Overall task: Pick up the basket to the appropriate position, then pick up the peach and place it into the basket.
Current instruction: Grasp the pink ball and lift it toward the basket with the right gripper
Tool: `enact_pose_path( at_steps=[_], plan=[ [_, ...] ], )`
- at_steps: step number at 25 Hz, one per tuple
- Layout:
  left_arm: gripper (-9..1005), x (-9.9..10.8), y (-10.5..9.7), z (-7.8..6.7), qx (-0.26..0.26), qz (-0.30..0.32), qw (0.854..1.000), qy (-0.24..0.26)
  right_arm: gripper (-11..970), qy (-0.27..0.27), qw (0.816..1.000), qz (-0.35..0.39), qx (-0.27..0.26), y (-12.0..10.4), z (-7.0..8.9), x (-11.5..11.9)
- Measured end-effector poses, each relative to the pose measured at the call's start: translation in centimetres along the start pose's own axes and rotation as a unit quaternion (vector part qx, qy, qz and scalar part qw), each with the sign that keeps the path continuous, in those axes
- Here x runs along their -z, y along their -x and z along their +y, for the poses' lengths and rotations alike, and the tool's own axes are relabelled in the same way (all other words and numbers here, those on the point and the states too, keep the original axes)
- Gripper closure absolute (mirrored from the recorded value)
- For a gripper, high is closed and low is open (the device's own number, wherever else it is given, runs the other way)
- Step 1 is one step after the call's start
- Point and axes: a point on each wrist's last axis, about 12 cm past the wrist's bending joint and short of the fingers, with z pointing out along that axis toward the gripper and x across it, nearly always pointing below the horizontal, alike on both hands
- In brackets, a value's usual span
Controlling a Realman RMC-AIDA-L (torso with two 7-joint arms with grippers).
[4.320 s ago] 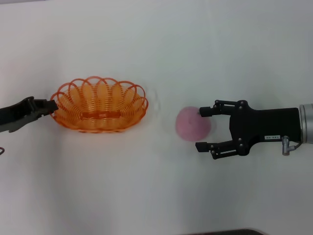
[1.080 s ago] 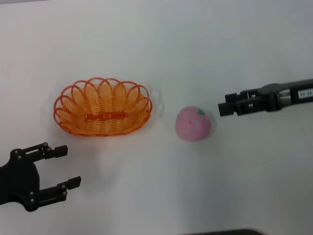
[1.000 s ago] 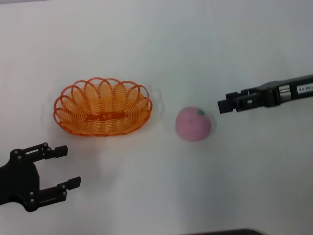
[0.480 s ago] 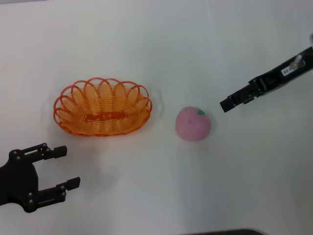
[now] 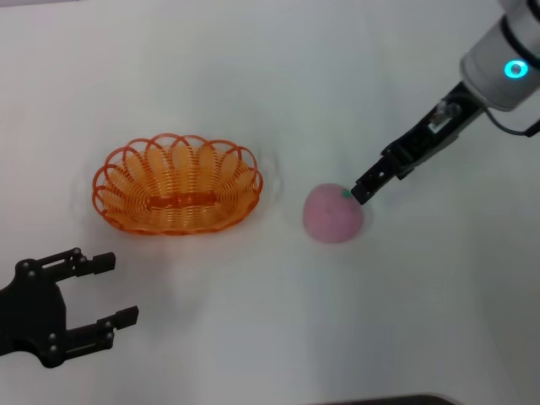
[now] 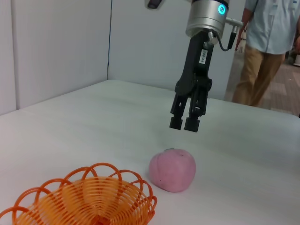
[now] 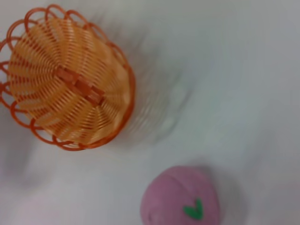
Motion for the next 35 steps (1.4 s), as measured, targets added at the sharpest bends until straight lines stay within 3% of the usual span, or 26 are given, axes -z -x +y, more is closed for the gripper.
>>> enact_pose_path(
  at_steps=[11,20,35],
  plan=[
    [280,0.0,0.0,-0.2,0.008,-0.003,1.000,-0.006,76,-0.046,0.997,0.023,0.056,1.9,2.8,-1.6],
    [281,0.0,-0.1,-0.3,0.009,0.002,1.000,-0.010,76,-0.036,0.994,0.040,0.099,2.1,4.7,-2.5],
    [281,0.0,-0.1,-0.3,0.009,0.004,1.000,-0.012,60,-0.053,0.991,0.042,0.112,2.5,5.2,-2.9]
  ],
)
